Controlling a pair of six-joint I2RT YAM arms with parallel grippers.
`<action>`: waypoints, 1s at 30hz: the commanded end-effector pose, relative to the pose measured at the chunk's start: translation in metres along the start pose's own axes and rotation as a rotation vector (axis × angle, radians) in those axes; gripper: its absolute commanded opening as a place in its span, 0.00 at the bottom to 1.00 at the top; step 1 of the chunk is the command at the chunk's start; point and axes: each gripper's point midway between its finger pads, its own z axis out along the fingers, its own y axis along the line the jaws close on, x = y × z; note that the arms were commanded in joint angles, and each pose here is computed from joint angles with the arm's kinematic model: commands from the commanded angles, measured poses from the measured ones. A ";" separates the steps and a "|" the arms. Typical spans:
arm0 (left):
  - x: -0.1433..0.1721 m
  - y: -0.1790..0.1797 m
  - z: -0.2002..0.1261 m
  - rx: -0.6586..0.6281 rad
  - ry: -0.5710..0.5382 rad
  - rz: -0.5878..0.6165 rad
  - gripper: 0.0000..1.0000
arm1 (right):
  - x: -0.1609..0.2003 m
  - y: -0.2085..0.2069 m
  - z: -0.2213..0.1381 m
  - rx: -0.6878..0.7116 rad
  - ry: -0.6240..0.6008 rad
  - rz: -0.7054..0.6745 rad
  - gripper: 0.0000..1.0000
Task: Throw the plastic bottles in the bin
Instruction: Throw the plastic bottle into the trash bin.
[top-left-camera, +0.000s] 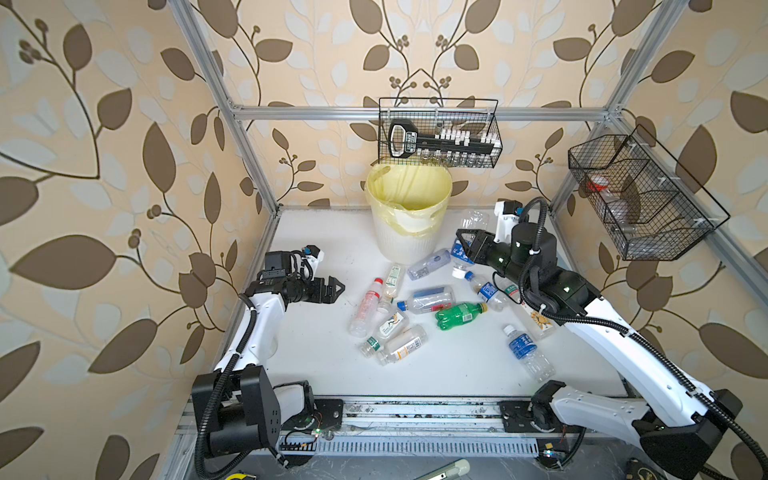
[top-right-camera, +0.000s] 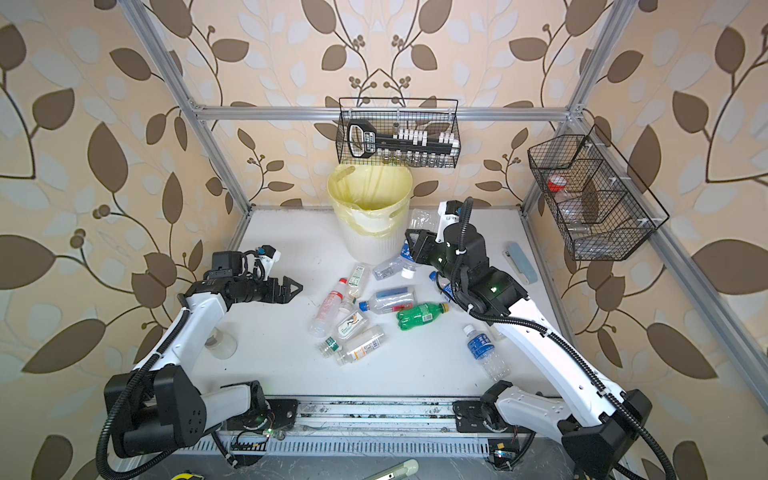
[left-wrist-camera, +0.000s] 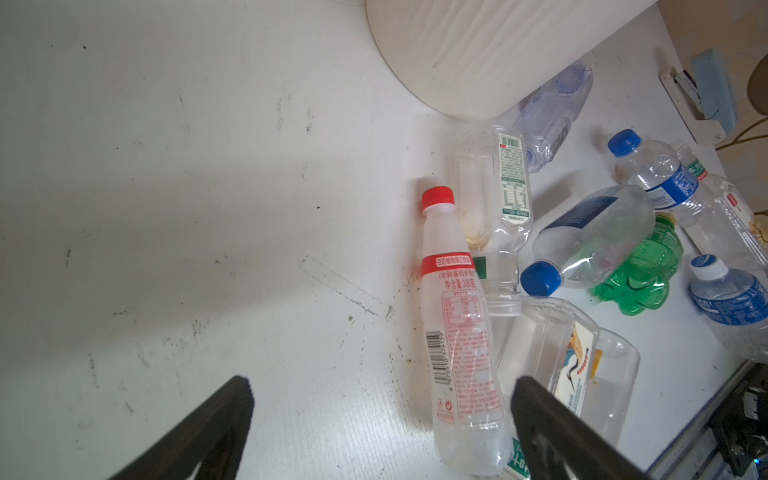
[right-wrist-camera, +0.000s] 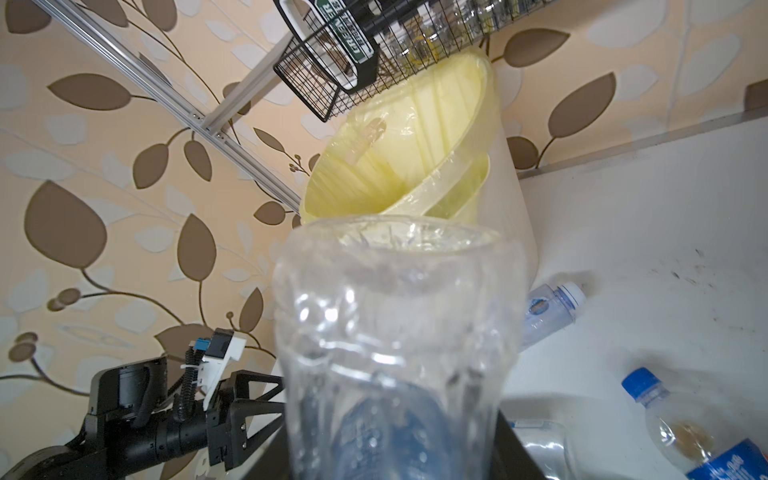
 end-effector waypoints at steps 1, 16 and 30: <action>-0.015 -0.007 -0.009 0.032 -0.040 0.020 0.99 | -0.017 0.014 0.001 -0.025 -0.040 -0.032 0.37; -0.015 -0.001 -0.010 0.015 -0.031 0.007 0.99 | -0.008 0.006 -0.010 -0.032 -0.129 -0.041 0.37; -0.016 0.008 -0.015 -0.009 -0.032 -0.022 0.99 | -0.144 0.091 0.160 -0.105 -0.189 -0.053 1.00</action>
